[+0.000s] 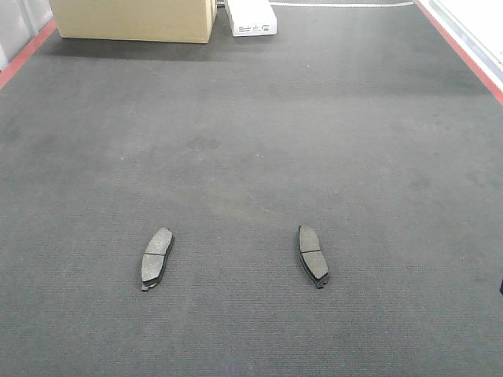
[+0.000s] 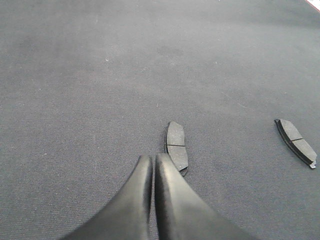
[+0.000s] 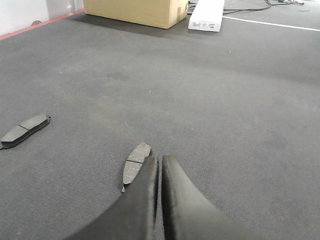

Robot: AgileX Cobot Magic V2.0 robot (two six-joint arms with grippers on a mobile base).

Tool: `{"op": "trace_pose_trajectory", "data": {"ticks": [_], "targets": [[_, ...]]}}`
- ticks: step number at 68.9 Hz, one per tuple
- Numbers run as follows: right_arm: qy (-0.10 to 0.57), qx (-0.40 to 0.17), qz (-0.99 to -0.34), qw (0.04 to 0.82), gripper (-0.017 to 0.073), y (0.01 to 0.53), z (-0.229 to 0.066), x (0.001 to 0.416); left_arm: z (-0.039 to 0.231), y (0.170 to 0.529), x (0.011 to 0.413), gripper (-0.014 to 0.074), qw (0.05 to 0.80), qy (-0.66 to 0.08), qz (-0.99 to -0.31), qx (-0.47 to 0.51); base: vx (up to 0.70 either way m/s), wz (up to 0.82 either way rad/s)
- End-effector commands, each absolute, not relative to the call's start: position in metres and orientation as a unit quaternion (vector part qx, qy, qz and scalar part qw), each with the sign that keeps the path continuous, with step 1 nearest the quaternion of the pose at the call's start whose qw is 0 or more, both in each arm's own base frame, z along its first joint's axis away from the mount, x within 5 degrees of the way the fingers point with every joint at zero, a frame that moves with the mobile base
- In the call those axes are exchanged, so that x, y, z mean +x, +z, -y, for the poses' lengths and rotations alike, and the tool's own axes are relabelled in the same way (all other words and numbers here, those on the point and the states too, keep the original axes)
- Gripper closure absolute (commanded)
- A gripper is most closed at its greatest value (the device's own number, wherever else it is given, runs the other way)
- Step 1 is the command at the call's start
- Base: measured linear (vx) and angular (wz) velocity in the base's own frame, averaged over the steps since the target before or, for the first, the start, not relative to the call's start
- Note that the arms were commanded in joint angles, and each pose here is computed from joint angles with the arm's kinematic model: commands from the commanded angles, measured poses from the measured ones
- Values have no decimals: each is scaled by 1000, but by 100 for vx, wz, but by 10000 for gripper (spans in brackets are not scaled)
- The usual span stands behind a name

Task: Move and align brake pads A on conveyor
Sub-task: 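Lift the open right gripper clear of the two pads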

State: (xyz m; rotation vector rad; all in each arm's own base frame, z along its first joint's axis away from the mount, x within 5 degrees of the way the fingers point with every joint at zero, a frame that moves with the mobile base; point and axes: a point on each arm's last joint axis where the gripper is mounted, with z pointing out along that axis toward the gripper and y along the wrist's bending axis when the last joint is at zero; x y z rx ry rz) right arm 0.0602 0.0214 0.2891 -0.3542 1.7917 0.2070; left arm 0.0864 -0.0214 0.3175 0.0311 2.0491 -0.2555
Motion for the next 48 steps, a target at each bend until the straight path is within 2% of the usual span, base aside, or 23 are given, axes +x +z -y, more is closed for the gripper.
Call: {"op": "trace_pose_trajectory", "data": {"ticks": [1,48], "targets": [[86,-151,-746,643,563,304,-21,61,23,330,88,600,543,-119,-831,20,0,0],[86,-151,-746,643,563,304,-21,61,23,330,88,600,543,-119,-831,20,0,0]]}}
